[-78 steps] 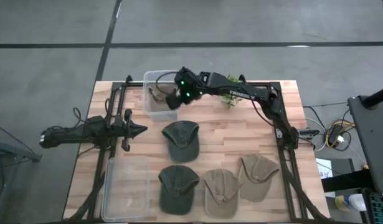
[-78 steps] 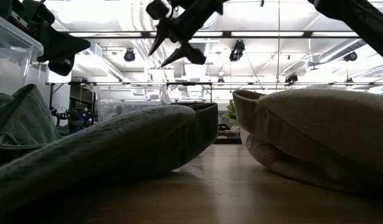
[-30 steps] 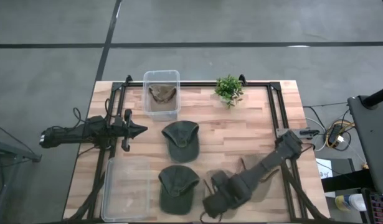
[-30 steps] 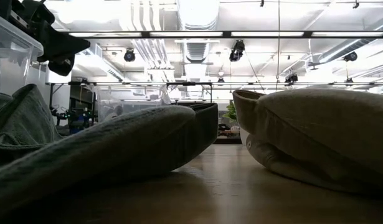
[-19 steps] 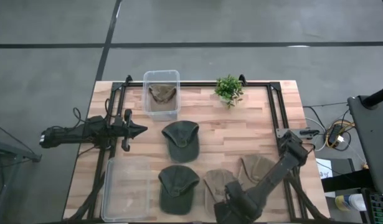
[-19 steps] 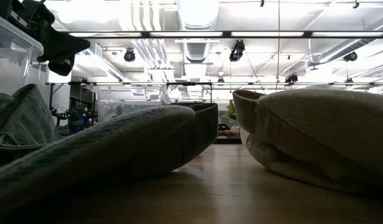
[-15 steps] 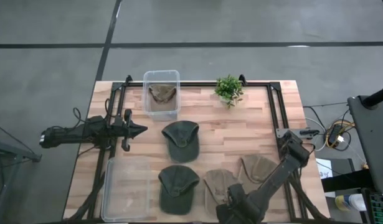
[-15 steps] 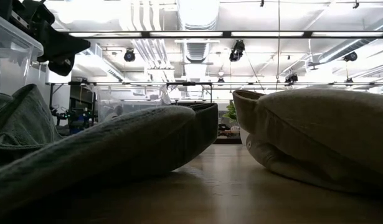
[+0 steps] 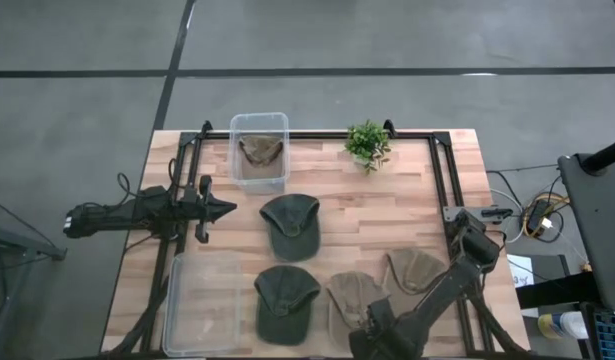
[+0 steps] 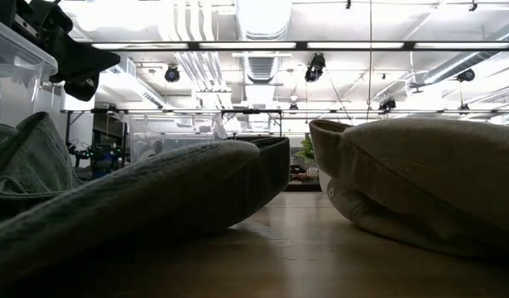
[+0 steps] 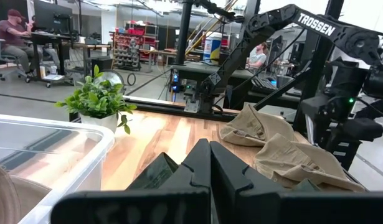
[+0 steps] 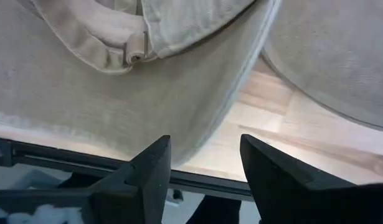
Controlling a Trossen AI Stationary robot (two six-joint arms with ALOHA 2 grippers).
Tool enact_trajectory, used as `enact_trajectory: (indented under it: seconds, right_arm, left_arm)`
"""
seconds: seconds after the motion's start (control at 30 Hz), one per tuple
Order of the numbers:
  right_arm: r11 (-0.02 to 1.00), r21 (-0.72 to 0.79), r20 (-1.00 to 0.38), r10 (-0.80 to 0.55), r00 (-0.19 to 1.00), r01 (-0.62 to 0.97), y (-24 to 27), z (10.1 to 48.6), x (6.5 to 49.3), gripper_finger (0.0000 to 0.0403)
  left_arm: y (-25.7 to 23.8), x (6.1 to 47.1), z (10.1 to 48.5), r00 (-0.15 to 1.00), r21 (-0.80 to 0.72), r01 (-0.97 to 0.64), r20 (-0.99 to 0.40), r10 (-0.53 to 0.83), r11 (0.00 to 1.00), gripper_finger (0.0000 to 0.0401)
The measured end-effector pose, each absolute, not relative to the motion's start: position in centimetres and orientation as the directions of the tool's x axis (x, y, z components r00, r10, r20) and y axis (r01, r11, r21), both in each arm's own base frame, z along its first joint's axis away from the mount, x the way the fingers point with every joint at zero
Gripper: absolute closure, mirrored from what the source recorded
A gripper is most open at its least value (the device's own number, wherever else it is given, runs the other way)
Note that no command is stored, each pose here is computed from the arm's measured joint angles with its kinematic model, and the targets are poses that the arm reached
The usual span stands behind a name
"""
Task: Pick & Place hat
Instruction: Put the left brown cap into the top transparent cap
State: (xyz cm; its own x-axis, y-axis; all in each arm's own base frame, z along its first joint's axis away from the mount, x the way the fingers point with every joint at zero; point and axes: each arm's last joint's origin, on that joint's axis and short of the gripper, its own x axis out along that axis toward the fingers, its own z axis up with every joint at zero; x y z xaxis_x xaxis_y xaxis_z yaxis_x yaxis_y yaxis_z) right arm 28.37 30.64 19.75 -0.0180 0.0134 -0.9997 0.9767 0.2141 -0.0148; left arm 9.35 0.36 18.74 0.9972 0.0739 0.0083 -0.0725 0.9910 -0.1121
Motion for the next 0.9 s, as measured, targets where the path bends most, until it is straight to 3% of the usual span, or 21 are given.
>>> enact_trajectory:
  seconds: [0.3,0.5,0.63,0.8,0.9]
  right_arm:
    - [0.215,-0.024,-1.0,0.0,-0.024,0.976,30.3,17.7,28.1,0.0216]
    - [0.219,0.031,-0.998,-0.053,0.044,0.975,30.2,17.5,28.3,0.023]
    - [0.218,0.06,-0.995,-0.067,0.076,0.974,30.1,17.4,28.4,0.0279]
    - [0.212,0.077,-0.989,-0.11,0.102,0.974,29.7,17.1,28.4,0.0376]
    - [0.203,0.09,-0.986,-0.121,0.116,0.975,29.7,17.3,28.4,0.0383]
  left_arm:
    - [0.4,9.3,18.8,0.997,-0.112,-0.072,0.009,0.074,0.991,0.0401]
    - [0.4,9.3,18.8,0.997,-0.112,-0.072,0.009,0.073,0.991,0.0401]
    - [0.4,9.3,18.7,0.997,-0.112,-0.071,0.008,0.073,0.991,0.0401]
    - [0.4,9.3,18.7,0.998,-0.112,-0.069,0.008,0.07,0.991,0.0401]
    - [0.4,9.3,18.7,0.997,-0.112,-0.069,0.008,0.071,0.991,0.0401]
